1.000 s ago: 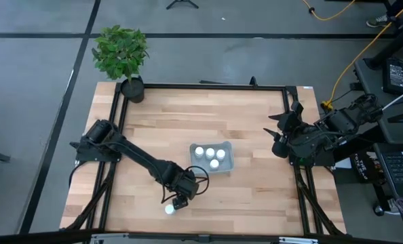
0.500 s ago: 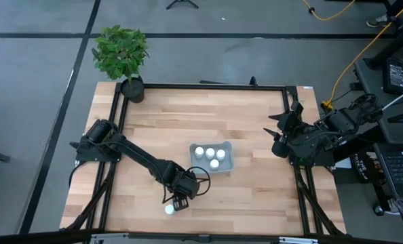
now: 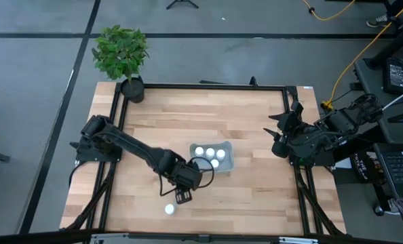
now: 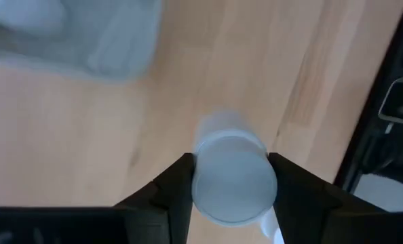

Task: Pick and place pill bottles into a basket
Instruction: Put the white medicine bottle into the gray bin

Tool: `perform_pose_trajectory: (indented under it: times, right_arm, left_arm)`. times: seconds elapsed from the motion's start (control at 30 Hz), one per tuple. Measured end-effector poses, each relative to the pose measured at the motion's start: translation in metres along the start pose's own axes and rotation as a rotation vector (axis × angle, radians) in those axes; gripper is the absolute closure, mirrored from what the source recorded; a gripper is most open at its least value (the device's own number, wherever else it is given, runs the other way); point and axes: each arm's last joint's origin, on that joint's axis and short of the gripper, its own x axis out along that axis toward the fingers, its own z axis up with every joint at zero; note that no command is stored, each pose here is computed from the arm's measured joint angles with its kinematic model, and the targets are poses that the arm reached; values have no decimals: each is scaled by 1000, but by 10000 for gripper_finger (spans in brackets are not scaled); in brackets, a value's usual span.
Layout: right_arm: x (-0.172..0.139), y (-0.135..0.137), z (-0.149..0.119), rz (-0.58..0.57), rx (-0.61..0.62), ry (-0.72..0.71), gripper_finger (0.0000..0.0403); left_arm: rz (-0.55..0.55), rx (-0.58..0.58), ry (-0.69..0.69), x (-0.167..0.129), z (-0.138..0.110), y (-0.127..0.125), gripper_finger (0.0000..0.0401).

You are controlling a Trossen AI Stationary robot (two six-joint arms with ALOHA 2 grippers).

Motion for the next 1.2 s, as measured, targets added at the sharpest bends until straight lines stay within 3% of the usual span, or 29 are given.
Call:
perform_pose_trajectory:
  times: [0.2, 0.43, 0.77, 1.2]
  right_arm:
    - [0, -1, -1, -4, -8, 6, 178]
    - [0, 0, -1, -3, -3, 5, 178]
    - [0, 0, -1, -3, 24, 6, 178]
    - [0, 0, -1, -3, 24, 6, 178]
  left_arm:
    - [-3, 63, -127, -38, 30, 12, 248]
    - [19, 92, -183, -52, 58, 42, 248]
    - [66, 144, -128, -37, 70, 73, 248]
    - [38, 149, -156, -7, 70, 80, 248]
